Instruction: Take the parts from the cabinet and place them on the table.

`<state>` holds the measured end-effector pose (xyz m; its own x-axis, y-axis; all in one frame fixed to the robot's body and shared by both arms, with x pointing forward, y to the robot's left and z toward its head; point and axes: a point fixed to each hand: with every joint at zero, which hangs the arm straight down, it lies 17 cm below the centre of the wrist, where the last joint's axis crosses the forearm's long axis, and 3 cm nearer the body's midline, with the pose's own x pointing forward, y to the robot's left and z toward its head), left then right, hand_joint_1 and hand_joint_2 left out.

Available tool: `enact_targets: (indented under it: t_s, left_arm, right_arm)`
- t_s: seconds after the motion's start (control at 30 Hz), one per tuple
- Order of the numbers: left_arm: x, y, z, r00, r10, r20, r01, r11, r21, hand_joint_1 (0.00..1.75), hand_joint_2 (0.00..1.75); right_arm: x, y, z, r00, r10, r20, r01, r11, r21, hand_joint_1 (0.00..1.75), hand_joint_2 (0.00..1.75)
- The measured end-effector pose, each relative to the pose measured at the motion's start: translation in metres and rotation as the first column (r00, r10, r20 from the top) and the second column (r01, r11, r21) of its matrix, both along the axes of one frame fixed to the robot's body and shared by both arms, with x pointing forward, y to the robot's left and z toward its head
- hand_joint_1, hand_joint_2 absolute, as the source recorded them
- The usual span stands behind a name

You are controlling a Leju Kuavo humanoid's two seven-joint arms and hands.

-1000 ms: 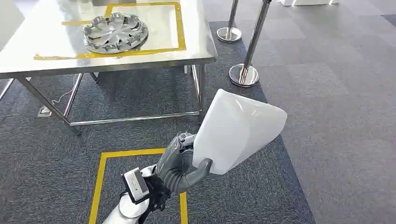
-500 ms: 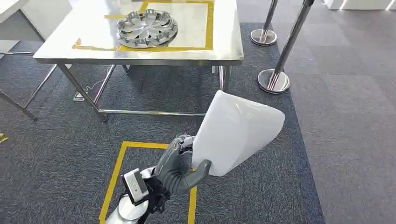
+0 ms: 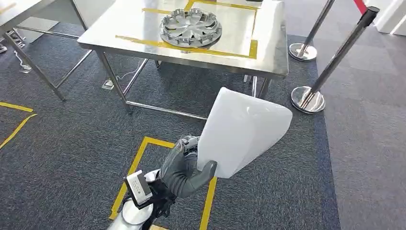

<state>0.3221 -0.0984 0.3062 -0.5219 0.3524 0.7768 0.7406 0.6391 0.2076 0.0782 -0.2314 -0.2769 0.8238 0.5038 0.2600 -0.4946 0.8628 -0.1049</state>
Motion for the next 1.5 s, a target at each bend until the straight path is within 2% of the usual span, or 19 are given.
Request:
enact_targets:
  t_s: [0.87,1.07,1.5]
  left_arm:
    - [0.004,0.003,-0.001,1.0,0.015,-0.007,-0.015,1.0,0.008,1.75,1.75]
    - [0.003,0.001,-0.002,1.0,0.011,-0.014,-0.01,1.0,0.01,1.75,1.75]
    - [0.002,-0.001,-0.002,1.0,-0.002,-0.028,0.002,1.0,0.015,1.75,1.75]
  right_arm:
    - [0.012,0.001,0.002,1.0,-0.006,0.028,0.006,1.0,-0.016,0.0,0.0]
    - [0.003,0.0,0.0,1.0,-0.007,0.017,0.007,1.0,-0.017,0.0,0.0]
    - [0.006,0.001,0.001,1.0,-0.007,0.023,0.008,1.0,-0.016,0.0,0.0]
